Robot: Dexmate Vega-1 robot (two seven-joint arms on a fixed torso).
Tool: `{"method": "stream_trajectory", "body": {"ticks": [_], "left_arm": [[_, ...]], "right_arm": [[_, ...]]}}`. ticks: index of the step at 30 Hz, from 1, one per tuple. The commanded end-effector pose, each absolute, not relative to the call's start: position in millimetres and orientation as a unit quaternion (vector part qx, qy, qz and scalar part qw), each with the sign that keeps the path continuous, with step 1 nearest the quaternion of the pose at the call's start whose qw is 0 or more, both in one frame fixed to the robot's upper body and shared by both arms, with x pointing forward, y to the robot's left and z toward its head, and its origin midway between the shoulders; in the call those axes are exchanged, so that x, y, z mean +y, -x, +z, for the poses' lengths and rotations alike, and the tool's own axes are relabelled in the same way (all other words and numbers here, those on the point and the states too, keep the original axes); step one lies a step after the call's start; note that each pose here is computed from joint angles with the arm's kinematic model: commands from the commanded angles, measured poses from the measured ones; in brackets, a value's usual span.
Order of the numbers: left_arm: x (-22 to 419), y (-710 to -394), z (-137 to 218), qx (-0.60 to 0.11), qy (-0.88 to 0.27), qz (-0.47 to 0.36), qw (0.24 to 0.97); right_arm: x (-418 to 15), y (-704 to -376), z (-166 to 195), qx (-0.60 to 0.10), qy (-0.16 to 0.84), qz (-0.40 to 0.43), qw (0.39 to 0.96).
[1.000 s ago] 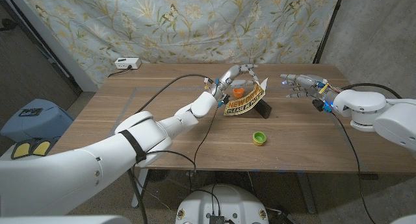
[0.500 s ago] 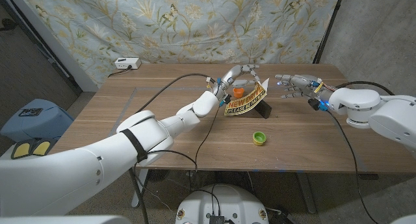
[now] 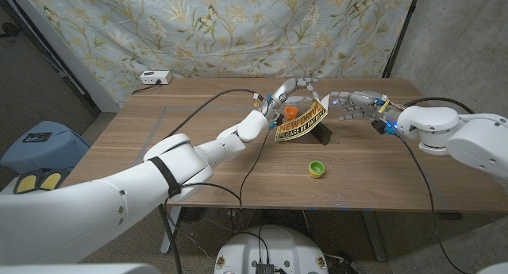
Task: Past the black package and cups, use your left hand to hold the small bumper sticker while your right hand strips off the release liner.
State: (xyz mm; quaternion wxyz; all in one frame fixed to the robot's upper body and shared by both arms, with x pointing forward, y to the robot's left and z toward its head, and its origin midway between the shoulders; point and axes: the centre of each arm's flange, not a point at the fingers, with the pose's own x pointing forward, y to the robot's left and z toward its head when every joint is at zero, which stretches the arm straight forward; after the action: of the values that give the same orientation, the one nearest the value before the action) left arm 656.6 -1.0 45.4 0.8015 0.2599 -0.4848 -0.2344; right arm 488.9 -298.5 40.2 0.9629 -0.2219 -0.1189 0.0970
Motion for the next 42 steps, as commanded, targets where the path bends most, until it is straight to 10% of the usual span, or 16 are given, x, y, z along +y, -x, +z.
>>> {"method": "stream_trajectory", "body": {"ticks": [1, 42], "left_arm": [[-5.9, -657.3, 47.6, -0.483, -0.269, -0.231, 0.801], [-12.0, -653.2, 46.7, -0.485, -0.245, -0.236, 0.805]], "right_arm": [[-288.2, -486.6, 44.4, -0.119, 0.232, 0.102, 0.96], [-276.8, -495.0, 48.7, -0.106, 0.249, 0.113, 0.956]]}}
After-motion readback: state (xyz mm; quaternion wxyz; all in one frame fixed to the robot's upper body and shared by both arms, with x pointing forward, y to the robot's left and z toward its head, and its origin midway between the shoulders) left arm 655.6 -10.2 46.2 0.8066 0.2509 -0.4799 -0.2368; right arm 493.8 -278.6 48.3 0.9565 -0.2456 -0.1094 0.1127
